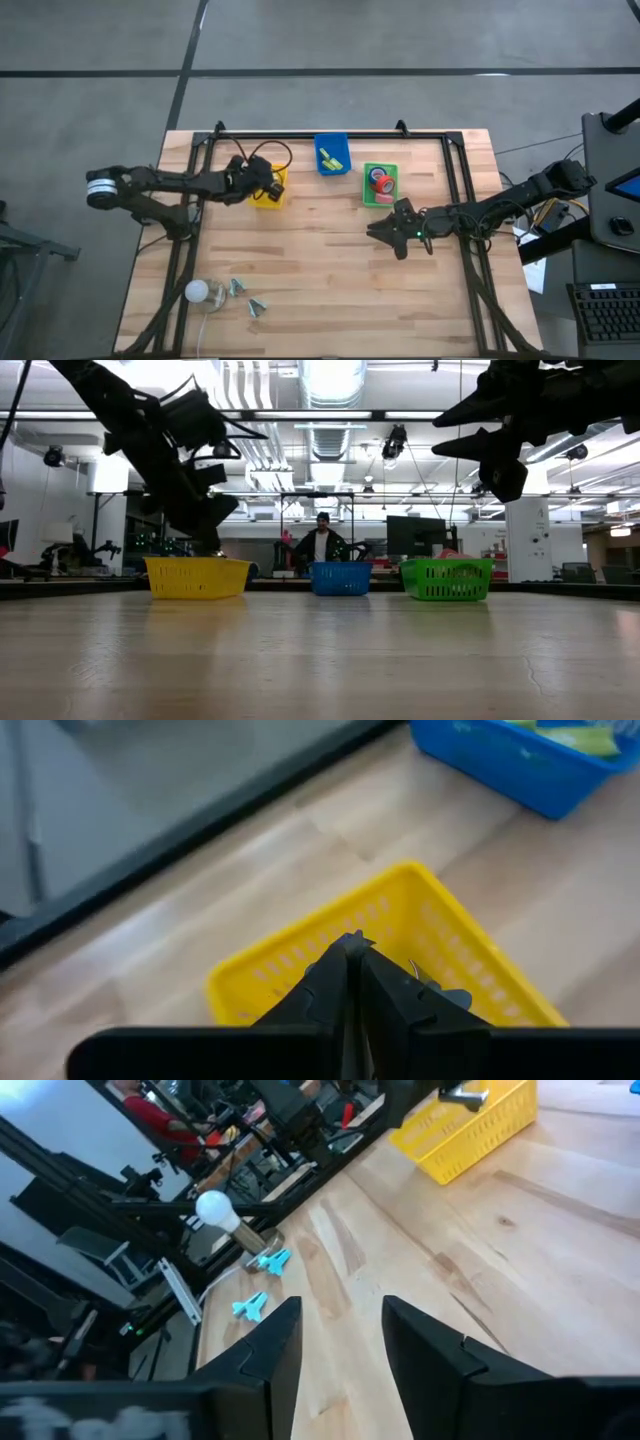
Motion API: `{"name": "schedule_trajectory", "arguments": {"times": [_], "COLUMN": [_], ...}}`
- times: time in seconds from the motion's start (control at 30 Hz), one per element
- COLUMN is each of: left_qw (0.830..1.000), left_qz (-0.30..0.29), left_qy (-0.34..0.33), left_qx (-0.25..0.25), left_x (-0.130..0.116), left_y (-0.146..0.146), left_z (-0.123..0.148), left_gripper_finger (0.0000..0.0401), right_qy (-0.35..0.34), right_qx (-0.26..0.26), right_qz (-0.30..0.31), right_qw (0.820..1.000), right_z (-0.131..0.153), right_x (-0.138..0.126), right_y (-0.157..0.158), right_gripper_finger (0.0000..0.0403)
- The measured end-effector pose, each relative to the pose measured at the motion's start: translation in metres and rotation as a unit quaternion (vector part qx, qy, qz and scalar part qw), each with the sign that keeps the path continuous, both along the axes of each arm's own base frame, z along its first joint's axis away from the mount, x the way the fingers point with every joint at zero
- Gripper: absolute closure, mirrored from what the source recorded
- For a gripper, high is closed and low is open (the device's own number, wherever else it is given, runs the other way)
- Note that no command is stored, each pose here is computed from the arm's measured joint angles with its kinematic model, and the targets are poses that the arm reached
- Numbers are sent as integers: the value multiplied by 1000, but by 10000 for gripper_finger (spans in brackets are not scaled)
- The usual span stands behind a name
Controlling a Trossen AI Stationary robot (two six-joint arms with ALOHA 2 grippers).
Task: Pick and place Stapler, Stapler remover, tape
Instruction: Put the gray staple remover into the yellow basket, then put the bottom light blue staple remover into the yellow basket
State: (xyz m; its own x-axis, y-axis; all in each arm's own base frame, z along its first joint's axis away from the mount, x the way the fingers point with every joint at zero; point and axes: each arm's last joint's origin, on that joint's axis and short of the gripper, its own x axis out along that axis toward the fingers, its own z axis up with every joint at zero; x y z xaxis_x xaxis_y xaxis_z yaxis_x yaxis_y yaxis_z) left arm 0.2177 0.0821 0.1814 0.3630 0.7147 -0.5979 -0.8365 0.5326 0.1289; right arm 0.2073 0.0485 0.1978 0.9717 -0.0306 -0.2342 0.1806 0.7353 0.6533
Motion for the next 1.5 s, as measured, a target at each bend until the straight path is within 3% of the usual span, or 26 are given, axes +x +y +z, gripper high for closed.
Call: {"name": "schedule_trajectory", "arguments": {"times": [0.1,0.27,0.53,0.63,0.73,0.87,1.0,1.17,1.23,1.33,1.5], "left_qw": [999,1000,1000,998,990,962,921,857,837,835,809], "left_qz": [-19,-9,-11,-40,-106,-211,-311,-483,-514,-522,-564], "left_qy": [-5,-10,-12,-20,-55,-104,-126,-65,-59,-63,-32], "left_qx": [-26,-22,-19,-32,-70,-137,-195,-169,-177,-161,-162], "left_x": [-1,-1,0,2,5,5,2,-7,-11,-15,-24], "left_y": [1,2,3,1,-8,-31,-69,-127,-146,-168,-193], "left_z": [-3,-3,-1,4,14,25,30,31,30,29,20], "left_gripper_finger": [372,361,301,275,261,257,262,269,271,270,272], "right_qy": [0,1,5,5,4,5,5,7,6,5,2], "right_qx": [1,1,0,0,-1,-4,-5,-6,-5,-2,0], "right_qz": [0,0,0,1,1,2,2,2,2,1,1], "right_qw": [1000,1000,1000,1000,1000,1000,1000,1000,1000,1000,1000], "right_z": [0,-1,-3,-3,-3,-3,-3,-4,-4,-4,-3], "right_x": [0,0,-1,-1,-1,-1,-2,-2,-2,-2,-2], "right_y": [0,0,0,0,0,0,0,0,0,0,0], "right_gripper_finger": [272,275,266,267,272,278,279,274,273,276,285]}}
